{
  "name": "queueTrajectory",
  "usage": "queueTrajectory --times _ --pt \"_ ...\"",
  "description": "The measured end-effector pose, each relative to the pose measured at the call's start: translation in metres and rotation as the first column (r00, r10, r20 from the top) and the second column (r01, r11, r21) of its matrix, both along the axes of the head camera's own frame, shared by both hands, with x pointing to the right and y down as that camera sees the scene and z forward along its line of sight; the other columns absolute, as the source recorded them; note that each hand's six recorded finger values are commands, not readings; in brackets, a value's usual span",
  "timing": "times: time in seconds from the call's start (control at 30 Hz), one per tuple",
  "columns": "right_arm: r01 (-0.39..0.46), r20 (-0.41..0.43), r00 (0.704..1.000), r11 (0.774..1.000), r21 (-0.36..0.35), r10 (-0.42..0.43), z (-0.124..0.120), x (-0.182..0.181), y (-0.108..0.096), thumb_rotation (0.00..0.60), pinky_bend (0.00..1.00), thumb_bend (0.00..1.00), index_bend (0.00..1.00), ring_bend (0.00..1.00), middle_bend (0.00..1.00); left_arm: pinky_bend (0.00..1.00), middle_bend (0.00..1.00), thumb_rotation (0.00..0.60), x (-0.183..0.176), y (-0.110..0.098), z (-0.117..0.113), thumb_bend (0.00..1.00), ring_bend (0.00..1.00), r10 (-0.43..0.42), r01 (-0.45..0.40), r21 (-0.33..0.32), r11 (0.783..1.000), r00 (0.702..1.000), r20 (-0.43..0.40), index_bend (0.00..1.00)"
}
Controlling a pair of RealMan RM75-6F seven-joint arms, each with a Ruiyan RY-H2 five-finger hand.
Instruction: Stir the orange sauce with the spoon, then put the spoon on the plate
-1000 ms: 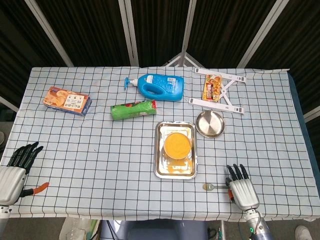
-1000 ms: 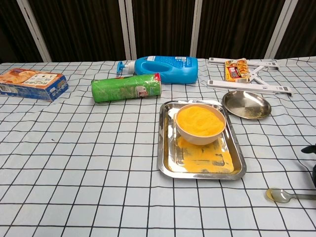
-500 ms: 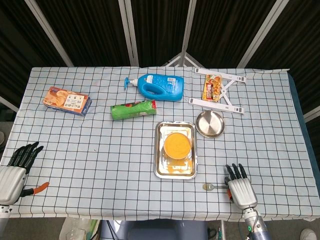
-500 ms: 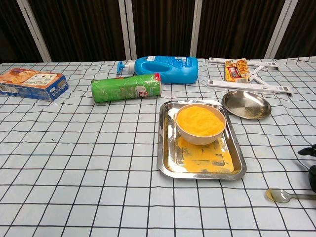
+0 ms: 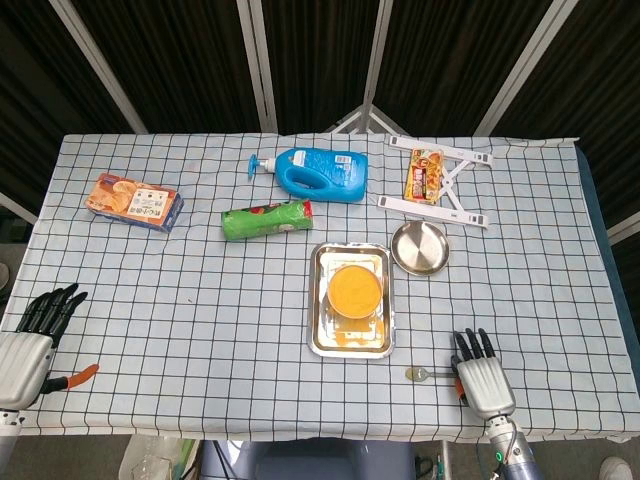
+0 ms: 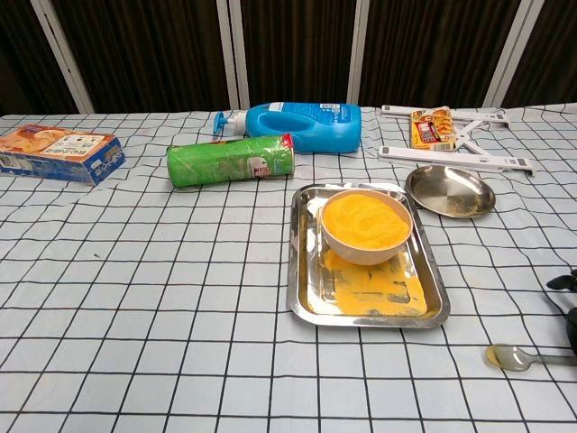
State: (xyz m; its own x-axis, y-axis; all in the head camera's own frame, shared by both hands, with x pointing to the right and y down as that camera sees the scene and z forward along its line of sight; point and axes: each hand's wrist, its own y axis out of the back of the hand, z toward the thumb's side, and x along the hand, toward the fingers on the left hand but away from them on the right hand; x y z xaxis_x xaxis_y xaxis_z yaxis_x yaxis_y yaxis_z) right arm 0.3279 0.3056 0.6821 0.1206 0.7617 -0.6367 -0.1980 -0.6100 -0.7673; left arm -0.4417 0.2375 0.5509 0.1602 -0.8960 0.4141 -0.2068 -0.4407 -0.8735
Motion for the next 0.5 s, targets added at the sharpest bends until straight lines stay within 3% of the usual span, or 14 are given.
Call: queueTrajectory --times 0.5 --pt "-0.004 0.001 1.000 1.000 -0.004 0.004 -0.0007 0.0007 0.0004 0.600 0.00 0.45 0.58 0.00 0.15 0.00 0.00 0.600 0.0001 0.0000 0.0003 0.00 0.00 0.000 0.000 -0.002 1.000 1.000 -0.001 0.00"
